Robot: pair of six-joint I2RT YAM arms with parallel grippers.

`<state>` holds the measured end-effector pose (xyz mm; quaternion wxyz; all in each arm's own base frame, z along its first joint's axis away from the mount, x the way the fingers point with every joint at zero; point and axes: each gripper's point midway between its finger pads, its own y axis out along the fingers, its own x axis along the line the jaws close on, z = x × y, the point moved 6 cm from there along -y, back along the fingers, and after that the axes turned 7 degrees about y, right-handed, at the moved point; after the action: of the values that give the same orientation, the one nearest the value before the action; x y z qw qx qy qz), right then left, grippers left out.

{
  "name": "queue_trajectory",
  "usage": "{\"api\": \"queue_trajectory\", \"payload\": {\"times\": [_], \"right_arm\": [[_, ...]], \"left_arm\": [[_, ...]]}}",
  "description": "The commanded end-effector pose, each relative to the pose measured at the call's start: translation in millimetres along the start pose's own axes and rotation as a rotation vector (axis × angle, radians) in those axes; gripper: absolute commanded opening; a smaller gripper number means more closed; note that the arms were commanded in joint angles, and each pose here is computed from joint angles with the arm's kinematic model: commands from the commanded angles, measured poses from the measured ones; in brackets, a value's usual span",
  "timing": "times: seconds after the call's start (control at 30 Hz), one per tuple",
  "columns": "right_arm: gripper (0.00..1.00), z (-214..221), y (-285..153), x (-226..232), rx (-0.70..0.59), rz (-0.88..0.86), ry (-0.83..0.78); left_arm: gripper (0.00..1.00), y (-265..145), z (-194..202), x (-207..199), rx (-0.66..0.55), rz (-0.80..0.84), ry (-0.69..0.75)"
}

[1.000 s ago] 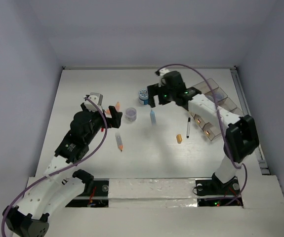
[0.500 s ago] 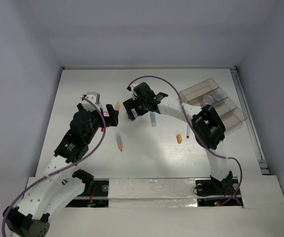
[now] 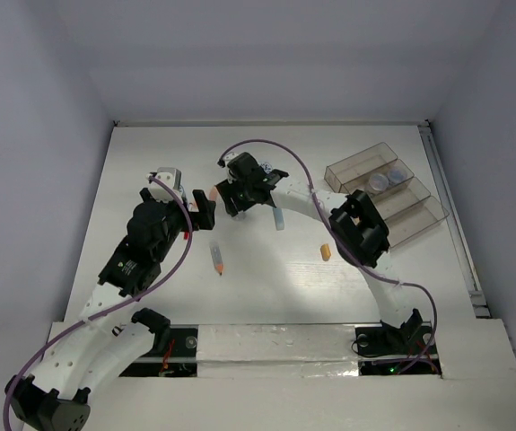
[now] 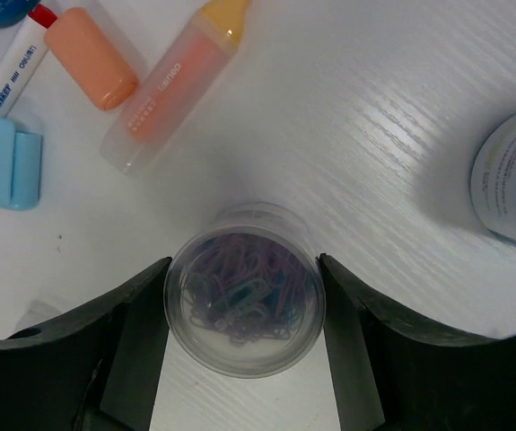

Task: Sort the stationery into containers
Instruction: Pick up the stationery from the center of the board, then place the stationery in the storage box.

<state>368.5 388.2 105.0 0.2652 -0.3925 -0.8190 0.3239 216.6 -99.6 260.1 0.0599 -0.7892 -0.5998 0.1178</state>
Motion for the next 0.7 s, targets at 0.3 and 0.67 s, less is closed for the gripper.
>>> {"api": "queue_trajectory", "payload": {"times": [0.3, 0.67], "right_arm": [[0.45, -58, -158, -120, -0.377, 0.338, 0.26], [0.44, 25, -235, -259, -0.37, 0.611, 0.559]], "left_arm": [[0.99, -10, -29, -2, -0.103, 0.018, -0.023], [0.99, -11, -29, -3, -0.108, 0.027, -0.027]]}}
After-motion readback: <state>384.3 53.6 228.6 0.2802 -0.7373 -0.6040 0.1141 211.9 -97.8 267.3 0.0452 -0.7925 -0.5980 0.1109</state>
